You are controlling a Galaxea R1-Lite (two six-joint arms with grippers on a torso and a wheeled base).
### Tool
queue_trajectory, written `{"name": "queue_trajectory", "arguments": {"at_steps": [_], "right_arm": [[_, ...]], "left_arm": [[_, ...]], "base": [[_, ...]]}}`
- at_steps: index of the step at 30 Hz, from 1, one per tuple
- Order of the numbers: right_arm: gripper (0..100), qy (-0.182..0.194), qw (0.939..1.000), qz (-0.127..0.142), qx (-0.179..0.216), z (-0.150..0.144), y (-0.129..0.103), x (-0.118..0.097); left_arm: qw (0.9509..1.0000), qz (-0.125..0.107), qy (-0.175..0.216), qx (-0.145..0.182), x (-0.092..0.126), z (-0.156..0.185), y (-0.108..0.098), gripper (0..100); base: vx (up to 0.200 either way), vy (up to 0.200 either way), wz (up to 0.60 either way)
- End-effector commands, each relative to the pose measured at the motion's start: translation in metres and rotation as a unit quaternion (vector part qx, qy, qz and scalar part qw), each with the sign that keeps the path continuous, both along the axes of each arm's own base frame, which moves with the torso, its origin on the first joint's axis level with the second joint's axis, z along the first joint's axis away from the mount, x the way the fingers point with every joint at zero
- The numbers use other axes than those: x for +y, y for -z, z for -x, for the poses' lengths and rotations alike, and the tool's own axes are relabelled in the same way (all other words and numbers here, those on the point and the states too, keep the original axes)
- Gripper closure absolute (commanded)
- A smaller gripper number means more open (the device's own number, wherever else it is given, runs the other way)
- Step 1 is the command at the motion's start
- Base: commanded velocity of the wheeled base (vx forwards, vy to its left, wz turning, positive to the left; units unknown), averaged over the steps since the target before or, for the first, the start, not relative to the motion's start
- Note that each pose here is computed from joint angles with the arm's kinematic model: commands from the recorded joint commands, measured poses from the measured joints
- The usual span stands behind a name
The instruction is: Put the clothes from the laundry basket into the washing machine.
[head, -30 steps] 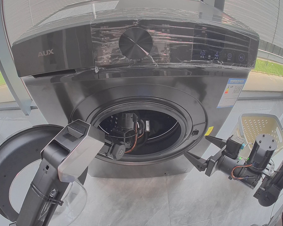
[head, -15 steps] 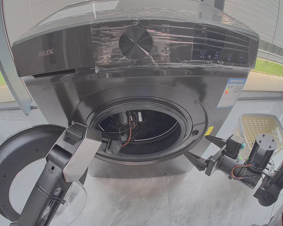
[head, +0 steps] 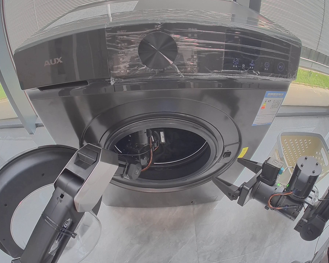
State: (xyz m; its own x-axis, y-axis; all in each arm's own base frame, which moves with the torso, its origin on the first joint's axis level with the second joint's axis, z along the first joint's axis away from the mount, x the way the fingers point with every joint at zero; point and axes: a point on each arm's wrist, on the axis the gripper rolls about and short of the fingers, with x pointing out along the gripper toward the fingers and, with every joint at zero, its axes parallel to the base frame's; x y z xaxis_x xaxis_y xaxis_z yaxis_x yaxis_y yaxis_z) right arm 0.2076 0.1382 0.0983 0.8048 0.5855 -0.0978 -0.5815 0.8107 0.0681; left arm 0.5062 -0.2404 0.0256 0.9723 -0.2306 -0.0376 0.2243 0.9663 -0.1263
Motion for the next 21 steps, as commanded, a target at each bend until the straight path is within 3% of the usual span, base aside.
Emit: {"name": "queue_trajectory", "arguments": {"at_steps": [1,3,7,12,13,17,21], "right_arm": [[0,0.0,1.0,0.0,0.001,0.0,0.001,0.0],[0,0.0,1.0,0.0,0.001,0.0,0.001,0.0],[0,0.0,1.0,0.001,0.002,-0.001,0.002,0.0],[0,-0.001,1.0,0.002,0.004,-0.001,0.003,0.001],[0,-0.001,1.0,0.002,0.004,-0.001,0.003,0.001],[0,0.0,1.0,0.003,0.005,-0.001,0.003,0.0],[0,0.0,1.0,0.002,0.003,-0.001,0.002,0.0]], "left_arm": [[0.9999,-0.001,0.009,0.005,-0.009,0.005,0.001,0],[0.9999,0.001,0.013,0.007,-0.013,0.007,0.001,0],[0.9965,-0.031,0.031,0.071,-0.018,0.032,-0.001,0],[0.9924,-0.052,0.043,0.102,-0.019,0.046,0.008,0],[0.9894,-0.064,0.048,0.121,-0.015,0.052,0.015,0],[0.9831,-0.094,0.067,0.142,-0.01,0.06,0.027,0],[0.9818,-0.101,0.067,0.146,-0.009,0.06,0.031,0]], "base": [[0.0,0.0,0.0],[0.0,0.0,0.0],[0.0,0.0,0.0],[0.0,0.0,0.0],[0.0,0.0,0.0],[0.0,0.0,0.0],[0.0,0.0,0.0]]}}
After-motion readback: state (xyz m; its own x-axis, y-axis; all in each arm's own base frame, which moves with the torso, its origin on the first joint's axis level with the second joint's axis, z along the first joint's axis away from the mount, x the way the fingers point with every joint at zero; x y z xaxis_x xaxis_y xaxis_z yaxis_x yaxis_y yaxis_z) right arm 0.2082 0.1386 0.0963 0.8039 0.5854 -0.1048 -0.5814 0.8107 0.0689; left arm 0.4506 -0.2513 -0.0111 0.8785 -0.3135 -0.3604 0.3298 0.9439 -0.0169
